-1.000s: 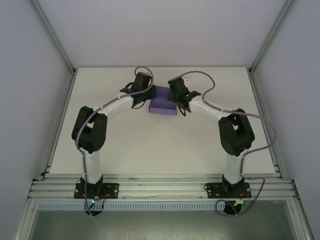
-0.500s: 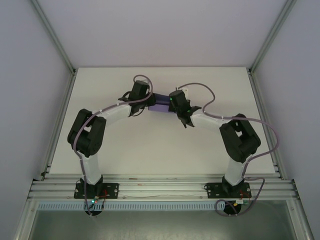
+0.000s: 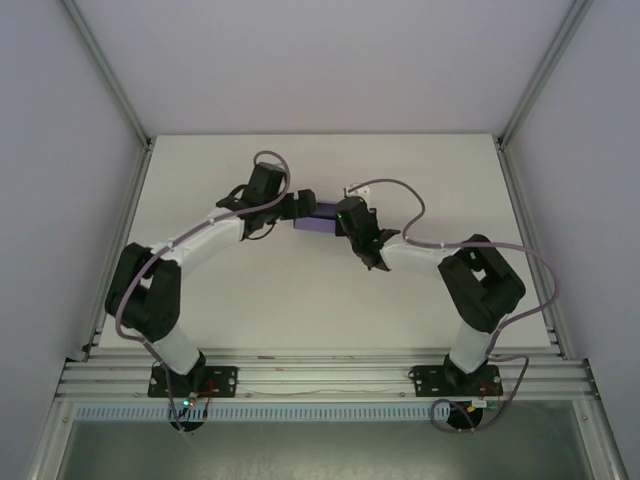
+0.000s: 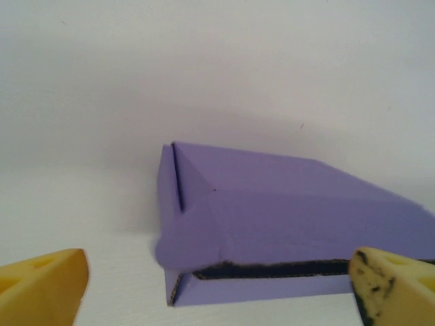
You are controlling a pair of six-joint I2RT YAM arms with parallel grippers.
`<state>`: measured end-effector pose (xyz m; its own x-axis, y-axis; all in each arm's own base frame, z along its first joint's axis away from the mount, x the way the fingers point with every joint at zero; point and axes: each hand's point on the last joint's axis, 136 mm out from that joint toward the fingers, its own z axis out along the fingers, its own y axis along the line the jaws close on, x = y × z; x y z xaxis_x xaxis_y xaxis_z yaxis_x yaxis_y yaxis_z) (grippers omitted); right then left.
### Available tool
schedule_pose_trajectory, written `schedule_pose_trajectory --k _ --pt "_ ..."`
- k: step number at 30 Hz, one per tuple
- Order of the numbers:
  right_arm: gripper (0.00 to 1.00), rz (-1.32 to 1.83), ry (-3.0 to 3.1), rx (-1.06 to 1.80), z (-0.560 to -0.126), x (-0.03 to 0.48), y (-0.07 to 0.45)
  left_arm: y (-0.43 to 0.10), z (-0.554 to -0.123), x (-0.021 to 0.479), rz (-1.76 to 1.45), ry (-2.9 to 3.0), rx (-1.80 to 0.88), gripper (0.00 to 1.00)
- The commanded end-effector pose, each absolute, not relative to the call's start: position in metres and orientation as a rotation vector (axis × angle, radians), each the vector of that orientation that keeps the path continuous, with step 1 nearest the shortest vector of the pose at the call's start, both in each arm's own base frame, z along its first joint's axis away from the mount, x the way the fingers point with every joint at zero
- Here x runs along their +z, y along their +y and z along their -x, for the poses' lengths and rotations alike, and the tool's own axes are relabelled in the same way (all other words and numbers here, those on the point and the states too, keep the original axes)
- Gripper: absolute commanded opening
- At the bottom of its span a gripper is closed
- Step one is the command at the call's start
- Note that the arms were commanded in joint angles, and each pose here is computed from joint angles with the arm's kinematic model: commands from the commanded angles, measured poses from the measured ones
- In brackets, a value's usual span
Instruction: Assemble paper box
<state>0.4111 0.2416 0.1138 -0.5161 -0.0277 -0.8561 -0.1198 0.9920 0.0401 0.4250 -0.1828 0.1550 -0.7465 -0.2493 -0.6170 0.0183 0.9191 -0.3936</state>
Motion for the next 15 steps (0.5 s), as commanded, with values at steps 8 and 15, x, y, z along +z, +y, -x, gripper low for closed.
schedule_pose_trajectory --k 8,15 --pt "0.00 0.326 2.121 -0.038 -0.385 0.088 0.253 -0.146 -0.451 0.153 0.361 2.406 -0.583 1.00" --pt "0.02 0.397 2.091 -0.016 -0.377 0.081 0.263 -0.155 -0.463 0.099 0.354 2.526 -0.623 1.00"
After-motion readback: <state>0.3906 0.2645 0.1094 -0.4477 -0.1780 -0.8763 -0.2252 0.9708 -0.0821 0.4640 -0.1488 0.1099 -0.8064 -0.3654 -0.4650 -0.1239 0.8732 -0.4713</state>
